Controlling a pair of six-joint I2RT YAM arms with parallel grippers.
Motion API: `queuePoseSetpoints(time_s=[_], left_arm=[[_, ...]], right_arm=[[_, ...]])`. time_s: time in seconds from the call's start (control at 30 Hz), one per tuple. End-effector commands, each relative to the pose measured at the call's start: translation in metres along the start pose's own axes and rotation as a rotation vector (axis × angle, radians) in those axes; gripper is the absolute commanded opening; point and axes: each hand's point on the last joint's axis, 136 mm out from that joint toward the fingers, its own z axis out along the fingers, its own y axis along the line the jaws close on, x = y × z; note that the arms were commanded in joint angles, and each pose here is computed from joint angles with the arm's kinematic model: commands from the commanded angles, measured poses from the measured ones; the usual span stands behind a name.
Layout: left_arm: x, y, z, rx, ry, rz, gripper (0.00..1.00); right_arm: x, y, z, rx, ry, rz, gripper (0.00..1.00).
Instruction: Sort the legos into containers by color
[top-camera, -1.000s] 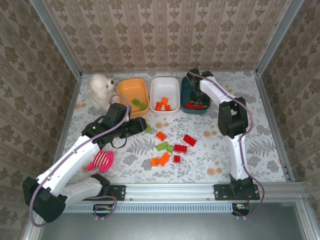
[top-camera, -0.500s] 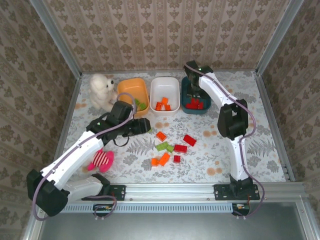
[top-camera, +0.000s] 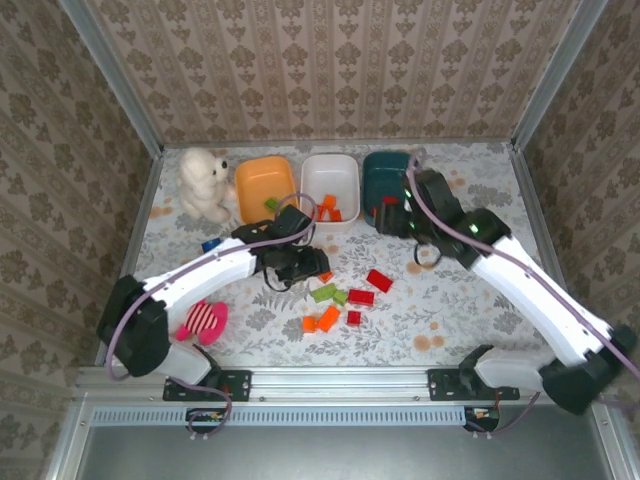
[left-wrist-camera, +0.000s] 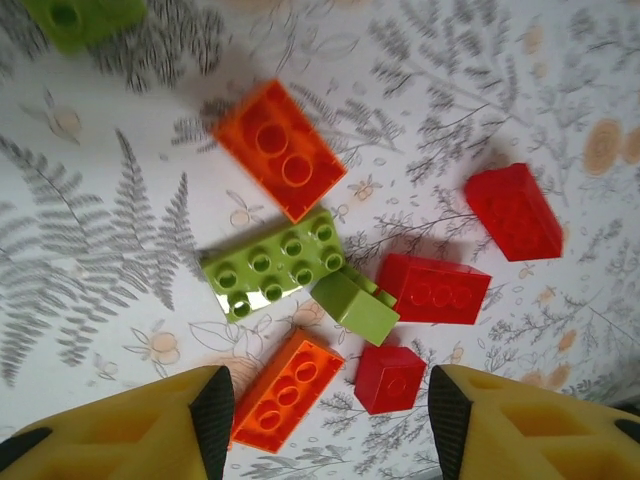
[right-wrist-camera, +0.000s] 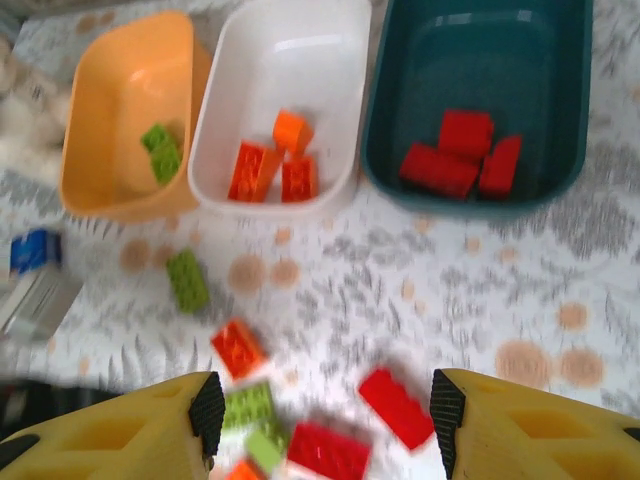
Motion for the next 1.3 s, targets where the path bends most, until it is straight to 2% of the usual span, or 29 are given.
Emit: queuePoseSetpoints(time_s=[0.0,0.13,0.23,0.33,0.6,0.97,1.1,1.27], left_arm=[[0.013,-0.019,0.013,0.014,0.056,-0.223,0.55],[0.023,-0.028,0.034,-0.029,0.081,-0.324,0.54],[0.030,-0.035,0.052,-0.027,0.093,-0.389,0.54],[0.030,-0.034,0.062,-0.063,0.086,-0.420,0.54],[0.028,-0.022,0.077,-0.124,0.044,-0.525,0.50],[0.036,-0.013,0.092,-0.194,0.047,-0.560,0.42],[0.036,-0.014,0.098,-0.198,0.057,-0.554,0.33],[0.032,-0.017,0.093,-0.202,0.043,-0.528,0.15]], right_arm=[[0.046,0.009,-0.008,-0.122,0.072,0.021,0.60],[0.089,0.021,-0.028,-0.282,0.131,-0.015,0.61],[0.108,0.031,-0.040,-0.419,0.155,-0.008,0.65],[0.116,0.035,-0.051,-0.492,0.156,0.020,0.69],[0.117,0.029,-0.061,-0.483,0.147,0.005,0.70],[0.118,0.028,-0.059,-0.467,0.160,-0.013,0.70],[0.117,0.028,-0.056,-0.458,0.162,-0.012,0.70],[0.117,0.028,-0.054,-0.451,0.169,-0.018,0.70]])
